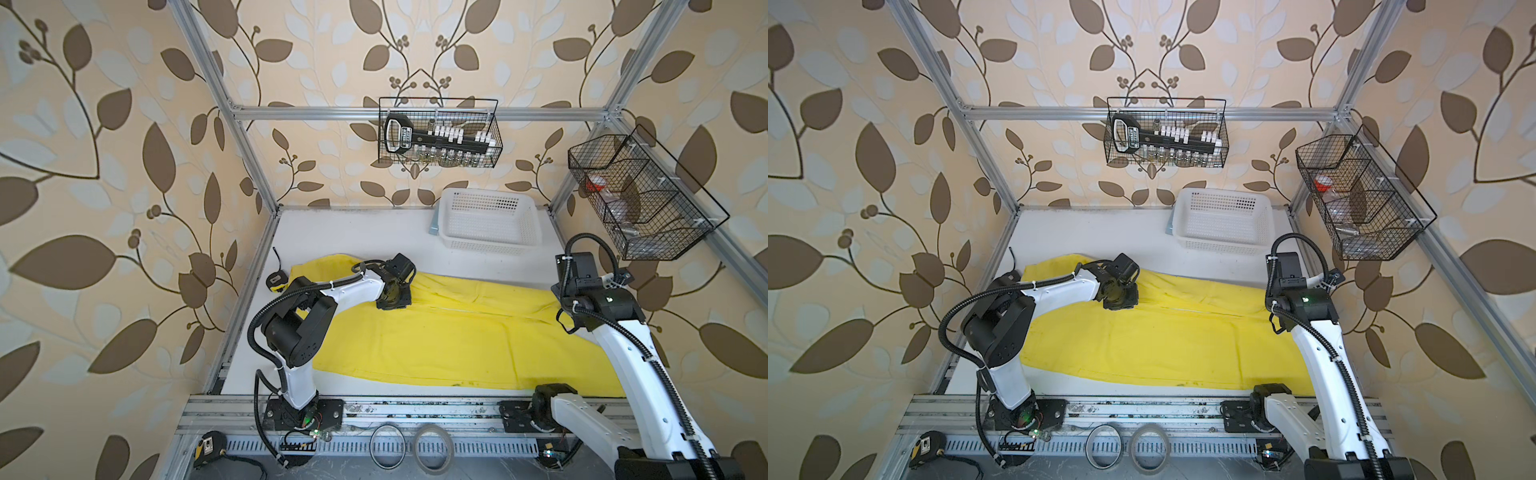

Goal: Fold and stack the trousers
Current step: Flatten out the trousers at the center of the table.

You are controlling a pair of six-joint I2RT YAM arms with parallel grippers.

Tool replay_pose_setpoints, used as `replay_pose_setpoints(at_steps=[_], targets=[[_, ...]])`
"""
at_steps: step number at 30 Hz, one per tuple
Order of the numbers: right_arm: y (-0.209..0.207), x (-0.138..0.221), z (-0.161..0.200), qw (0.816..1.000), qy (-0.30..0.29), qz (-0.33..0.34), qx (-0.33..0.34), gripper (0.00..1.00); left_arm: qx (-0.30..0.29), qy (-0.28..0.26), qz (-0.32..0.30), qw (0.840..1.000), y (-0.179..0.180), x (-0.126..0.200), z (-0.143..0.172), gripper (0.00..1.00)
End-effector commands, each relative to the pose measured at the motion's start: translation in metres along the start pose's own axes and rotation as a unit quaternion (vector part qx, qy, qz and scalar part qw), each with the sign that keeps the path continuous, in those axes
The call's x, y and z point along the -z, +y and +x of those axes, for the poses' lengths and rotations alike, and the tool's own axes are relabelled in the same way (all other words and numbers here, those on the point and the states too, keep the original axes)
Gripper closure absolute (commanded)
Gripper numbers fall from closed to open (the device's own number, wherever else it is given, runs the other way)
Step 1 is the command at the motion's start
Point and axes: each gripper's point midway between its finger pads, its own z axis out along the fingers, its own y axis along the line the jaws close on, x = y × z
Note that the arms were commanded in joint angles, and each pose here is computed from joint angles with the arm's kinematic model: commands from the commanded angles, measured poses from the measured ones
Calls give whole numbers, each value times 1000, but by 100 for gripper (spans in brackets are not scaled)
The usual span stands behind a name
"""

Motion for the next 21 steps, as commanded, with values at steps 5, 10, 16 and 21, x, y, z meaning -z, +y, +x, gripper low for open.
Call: replay_pose_setpoints(at_steps=[5,10,16,21], targets=[[9,-36,-17,1000,-12,21,-7,98,-16,-20,-12,1000,-7,-5,-16,81],[11,-72,-15,999,4,51,-13,97,-17,-5,-24,1000,-1,-17,-9,82],[22,-115,-11,998,16,66,-11,94,-25,10,-38,999,8,-22,1,83],[39,-149,1,997,40,63,-7,84,-29,15,-43,999,12,-22,4,83]])
